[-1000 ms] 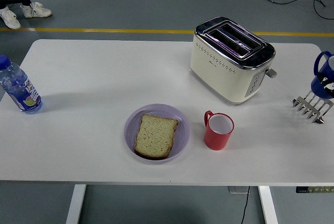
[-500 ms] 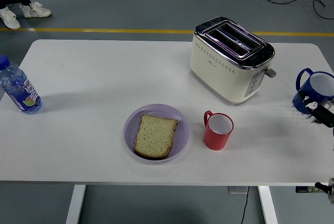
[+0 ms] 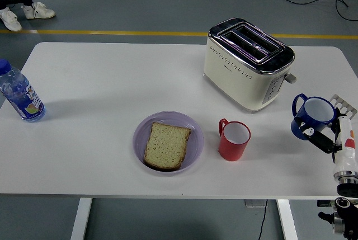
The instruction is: Pick up the cup,pour liquid into bread,place the cup on the desk
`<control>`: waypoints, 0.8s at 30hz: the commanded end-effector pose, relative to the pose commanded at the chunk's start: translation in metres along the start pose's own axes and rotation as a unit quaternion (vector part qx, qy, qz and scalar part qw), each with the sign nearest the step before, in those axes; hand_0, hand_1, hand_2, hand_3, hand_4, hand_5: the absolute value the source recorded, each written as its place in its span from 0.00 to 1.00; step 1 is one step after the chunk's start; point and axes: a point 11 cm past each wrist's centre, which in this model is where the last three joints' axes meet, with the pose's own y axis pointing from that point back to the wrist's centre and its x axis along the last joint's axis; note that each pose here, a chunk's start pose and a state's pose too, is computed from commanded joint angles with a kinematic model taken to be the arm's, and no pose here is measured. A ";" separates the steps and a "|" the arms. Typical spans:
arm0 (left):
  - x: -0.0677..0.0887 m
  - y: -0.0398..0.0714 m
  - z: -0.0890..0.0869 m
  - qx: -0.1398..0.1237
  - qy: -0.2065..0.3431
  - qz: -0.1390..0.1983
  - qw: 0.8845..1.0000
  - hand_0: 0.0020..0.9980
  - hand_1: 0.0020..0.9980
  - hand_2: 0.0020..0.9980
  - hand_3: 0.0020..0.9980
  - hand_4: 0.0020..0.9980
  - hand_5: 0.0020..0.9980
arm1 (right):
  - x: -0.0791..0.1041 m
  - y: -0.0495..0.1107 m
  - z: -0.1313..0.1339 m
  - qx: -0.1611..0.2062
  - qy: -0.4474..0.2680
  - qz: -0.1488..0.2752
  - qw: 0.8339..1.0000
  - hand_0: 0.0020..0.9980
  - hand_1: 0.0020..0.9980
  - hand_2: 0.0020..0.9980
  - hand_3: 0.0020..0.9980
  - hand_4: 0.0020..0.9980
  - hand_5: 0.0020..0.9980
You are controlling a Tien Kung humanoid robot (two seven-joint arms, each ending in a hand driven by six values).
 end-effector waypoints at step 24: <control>0.000 0.000 0.002 -0.001 -0.002 -0.002 1.000 0.34 0.33 0.41 0.70 0.43 1.00 | -0.021 0.001 0.026 -0.019 0.017 -0.065 0.998 0.48 0.45 0.57 0.56 0.63 0.00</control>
